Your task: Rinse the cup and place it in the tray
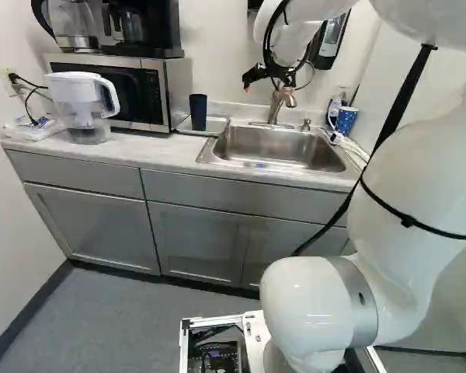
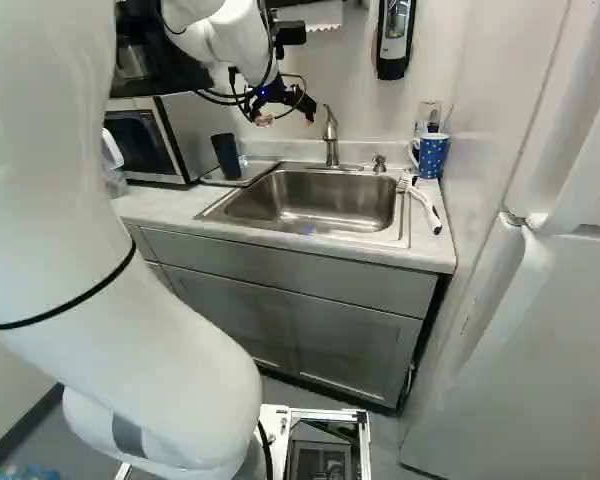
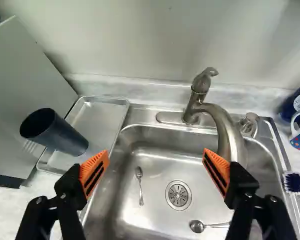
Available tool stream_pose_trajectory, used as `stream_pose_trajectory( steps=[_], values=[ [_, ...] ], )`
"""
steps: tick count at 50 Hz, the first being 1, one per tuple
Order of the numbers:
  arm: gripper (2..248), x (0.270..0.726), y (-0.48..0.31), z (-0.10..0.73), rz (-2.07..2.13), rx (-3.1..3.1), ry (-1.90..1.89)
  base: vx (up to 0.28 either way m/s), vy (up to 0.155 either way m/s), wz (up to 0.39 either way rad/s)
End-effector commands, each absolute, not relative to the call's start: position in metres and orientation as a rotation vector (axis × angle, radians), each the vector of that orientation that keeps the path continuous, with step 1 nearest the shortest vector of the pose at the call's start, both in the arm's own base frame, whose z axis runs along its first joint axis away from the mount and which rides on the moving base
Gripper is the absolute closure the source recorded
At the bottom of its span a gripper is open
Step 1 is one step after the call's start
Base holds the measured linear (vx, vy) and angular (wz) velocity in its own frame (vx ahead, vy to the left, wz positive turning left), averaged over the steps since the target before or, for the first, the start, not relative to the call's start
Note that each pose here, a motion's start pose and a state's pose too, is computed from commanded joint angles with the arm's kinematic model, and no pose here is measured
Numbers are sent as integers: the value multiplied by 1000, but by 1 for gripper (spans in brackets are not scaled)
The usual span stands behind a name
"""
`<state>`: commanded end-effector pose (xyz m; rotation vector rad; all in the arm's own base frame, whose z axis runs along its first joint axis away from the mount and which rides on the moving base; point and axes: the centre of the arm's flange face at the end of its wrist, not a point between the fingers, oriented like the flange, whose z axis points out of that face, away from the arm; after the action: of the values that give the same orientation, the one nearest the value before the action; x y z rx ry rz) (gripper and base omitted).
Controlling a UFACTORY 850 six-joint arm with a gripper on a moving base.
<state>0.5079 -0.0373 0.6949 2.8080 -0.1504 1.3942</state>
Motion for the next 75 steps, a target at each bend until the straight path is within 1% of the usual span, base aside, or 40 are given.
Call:
stream_pose_trajectory(
  steps=[32, 56, 75],
  values=[
    [3, 470, -58, 694, 1385, 2784, -217, 0, 0, 0],
    [3, 448, -77, 688, 1278, 2813, -287, 0, 0, 0],
    [3, 444, -82, 687, 1267, 2810, -305, 0, 0, 0]
  ],
)
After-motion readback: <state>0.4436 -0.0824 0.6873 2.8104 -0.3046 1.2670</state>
